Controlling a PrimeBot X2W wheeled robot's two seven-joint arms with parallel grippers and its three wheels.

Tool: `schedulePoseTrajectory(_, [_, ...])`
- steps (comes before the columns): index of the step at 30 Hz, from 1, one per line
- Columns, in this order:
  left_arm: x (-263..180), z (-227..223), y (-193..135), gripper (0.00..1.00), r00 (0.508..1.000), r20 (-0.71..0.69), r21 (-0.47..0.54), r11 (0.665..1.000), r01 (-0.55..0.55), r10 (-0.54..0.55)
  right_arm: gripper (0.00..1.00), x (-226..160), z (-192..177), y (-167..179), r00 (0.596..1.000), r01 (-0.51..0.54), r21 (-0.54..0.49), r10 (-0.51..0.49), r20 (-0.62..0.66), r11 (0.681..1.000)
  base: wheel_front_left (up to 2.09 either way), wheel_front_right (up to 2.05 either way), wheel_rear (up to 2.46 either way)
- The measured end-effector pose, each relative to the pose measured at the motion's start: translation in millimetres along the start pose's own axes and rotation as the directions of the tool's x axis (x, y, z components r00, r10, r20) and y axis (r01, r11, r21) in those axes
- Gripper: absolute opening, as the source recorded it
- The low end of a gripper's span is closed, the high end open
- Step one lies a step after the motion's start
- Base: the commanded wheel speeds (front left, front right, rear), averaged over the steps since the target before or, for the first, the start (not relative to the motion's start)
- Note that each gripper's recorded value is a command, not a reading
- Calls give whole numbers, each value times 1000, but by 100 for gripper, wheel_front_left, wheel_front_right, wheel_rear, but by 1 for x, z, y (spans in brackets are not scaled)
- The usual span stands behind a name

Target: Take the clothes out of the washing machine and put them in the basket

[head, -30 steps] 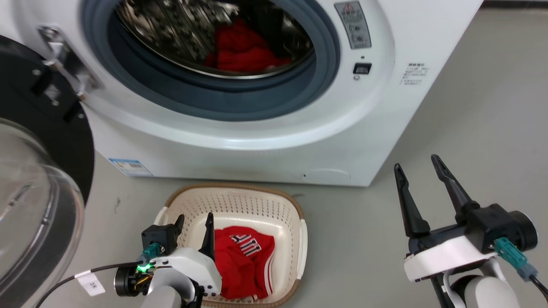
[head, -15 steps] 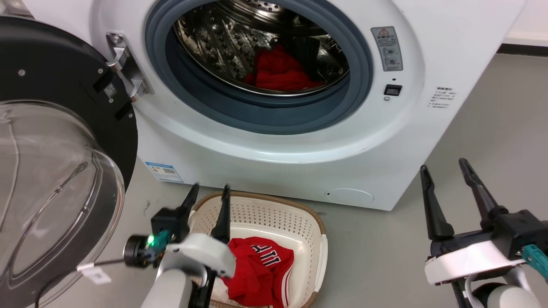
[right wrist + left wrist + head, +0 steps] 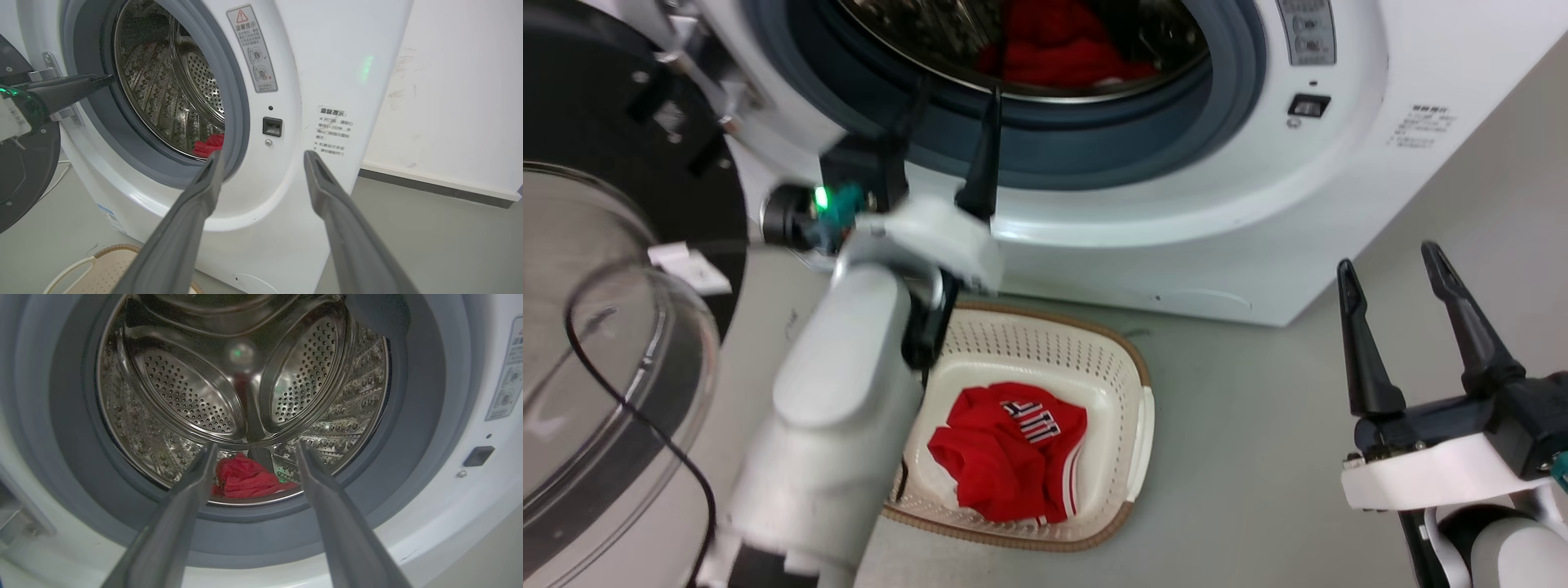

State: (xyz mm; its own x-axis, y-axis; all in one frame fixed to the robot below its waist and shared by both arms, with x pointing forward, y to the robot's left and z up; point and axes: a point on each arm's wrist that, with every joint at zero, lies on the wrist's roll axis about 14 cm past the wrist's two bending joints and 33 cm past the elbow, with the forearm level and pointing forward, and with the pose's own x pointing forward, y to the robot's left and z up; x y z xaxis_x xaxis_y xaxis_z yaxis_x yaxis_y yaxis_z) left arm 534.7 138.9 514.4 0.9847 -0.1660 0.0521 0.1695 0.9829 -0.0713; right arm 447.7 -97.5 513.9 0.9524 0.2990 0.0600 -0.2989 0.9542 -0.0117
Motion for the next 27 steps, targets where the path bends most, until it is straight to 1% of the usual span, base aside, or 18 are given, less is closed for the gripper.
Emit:
schedulePoseTrajectory(4, [42,-11,-1,100,999,-37,24,999,25,-24,100,6,-12,-5,1000,9,6,-9,-18,1000,0,0,0])
schedulePoseTrajectory(8, [81,-27,5,100,996,-91,50,998,31,-26,100,7,-32,-11,998,23,24,-21,-59,999,0,0,0])
schedulePoseTrajectory(14, [128,-63,14,100,975,-219,117,991,59,-32,100,9,-51,-13,996,25,53,-21,-83,998,0,0,0])
schedulePoseTrajectory(18, [150,-95,15,100,949,-315,143,987,78,-29,100,4,-66,-18,994,47,83,-38,-107,995,0,0,0])
schedulePoseTrajectory(22, [170,-122,24,100,917,-398,176,980,90,-13,100,-3,-85,-20,987,64,113,-47,-151,991,0,0,0])
schedulePoseTrajectory(27, [193,-154,22,100,875,-483,185,976,119,-15,100,-13,-109,-21,976,87,141,-56,-209,986,0,0,0])
